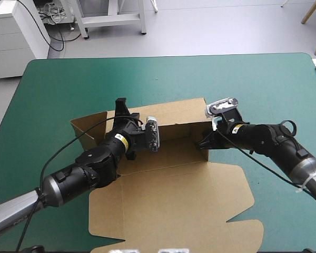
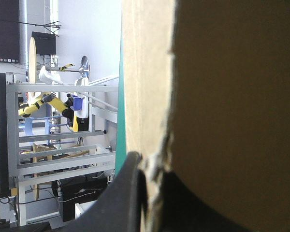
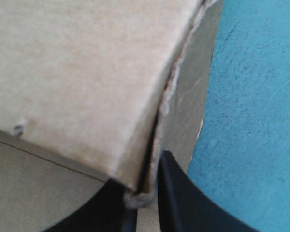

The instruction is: Fold the box

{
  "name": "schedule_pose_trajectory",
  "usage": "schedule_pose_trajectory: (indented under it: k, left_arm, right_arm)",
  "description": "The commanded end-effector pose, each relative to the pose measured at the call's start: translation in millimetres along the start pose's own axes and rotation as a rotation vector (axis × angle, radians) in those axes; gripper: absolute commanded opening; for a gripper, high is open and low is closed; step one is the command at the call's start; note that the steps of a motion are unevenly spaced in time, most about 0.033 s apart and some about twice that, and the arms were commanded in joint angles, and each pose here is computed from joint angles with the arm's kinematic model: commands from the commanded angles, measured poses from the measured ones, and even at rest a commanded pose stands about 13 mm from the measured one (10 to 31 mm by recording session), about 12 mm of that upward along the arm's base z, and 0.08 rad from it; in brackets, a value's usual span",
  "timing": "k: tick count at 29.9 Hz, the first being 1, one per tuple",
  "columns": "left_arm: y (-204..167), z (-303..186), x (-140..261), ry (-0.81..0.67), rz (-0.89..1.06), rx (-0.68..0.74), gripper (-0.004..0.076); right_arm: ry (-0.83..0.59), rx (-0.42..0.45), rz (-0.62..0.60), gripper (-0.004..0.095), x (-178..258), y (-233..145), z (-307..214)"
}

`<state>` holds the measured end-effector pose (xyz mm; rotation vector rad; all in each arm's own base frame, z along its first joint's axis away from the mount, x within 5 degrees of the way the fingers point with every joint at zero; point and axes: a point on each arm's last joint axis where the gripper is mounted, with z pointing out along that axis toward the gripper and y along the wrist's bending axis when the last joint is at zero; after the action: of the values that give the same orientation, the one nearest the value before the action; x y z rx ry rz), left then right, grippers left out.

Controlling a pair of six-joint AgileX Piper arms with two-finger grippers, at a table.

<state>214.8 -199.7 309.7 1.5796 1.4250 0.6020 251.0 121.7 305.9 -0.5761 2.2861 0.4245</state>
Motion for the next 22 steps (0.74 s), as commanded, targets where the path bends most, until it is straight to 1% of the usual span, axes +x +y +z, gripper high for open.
schedule_pose_trajectory:
  k: [1, 7, 9, 11, 12, 14, 16, 18, 20, 21, 22]
  left_arm:
    - [-1.5, -6.3, -10.2, -0.090, -0.078, 0.029, -0.0008]
    - [-1.5, -6.3, -10.5, -0.094, -0.078, 0.029, -0.0008]
    - [-1.5, -6.3, -10.5, -0.094, -0.078, 0.029, -0.0007]
    - [-1.3, -7.1, -10.8, -0.096, -0.078, 0.028, 0.0003]
    - [-1.5, -7.3, -11.3, -0.097, -0.077, 0.028, 0.0020]
    - [-1.6, -10.3, -13.9, -0.101, -0.073, 0.027, 0.0090]
    - [-0.8, -15.1, -18.0, -0.103, -0.068, 0.023, 0.0184]
    - [0.1, -23.9, -25.0, -0.131, -0.061, 0.015, 0.0299]
    - [-0.6, -32.3, -31.8, -0.156, -0.050, 0.012, 0.0378]
    - [-1.4, -36.7, -34.5, -0.163, -0.045, 0.011, 0.0398]
    - [-1.6, -40.1, -36.3, -0.166, -0.042, 0.010, 0.0400]
  right_arm:
    - [-0.117, -0.021, 0.046, -0.0020, -16.4, 5.2, -10.8]
    - [-0.147, -0.009, 0.047, -0.0020, -19.0, 4.0, -11.1]
    - [-0.154, -0.007, 0.065, -0.0020, -19.7, 3.7, -11.2]
    - [-0.156, -0.006, 0.065, -0.0019, -19.9, 3.6, -11.2]
    - [-0.156, -0.006, 0.070, -0.0019, -19.9, 3.6, -11.2]
    - [-0.162, -0.005, 0.080, -0.0019, -20.4, 3.4, -11.3]
    - [-0.183, 0.001, 0.102, -0.0018, -22.2, 2.6, -11.6]
    - [-0.201, 0.007, 0.111, -0.0018, -23.8, 1.9, -11.9]
    - [-0.206, 0.011, 0.110, -0.0017, -24.3, 1.4, -11.4]
    - [-0.210, 0.014, 0.109, -0.0017, -24.6, 1.2, -11.5]
    - [-0.208, 0.015, 0.110, -0.0017, -24.6, 0.7, -10.0]
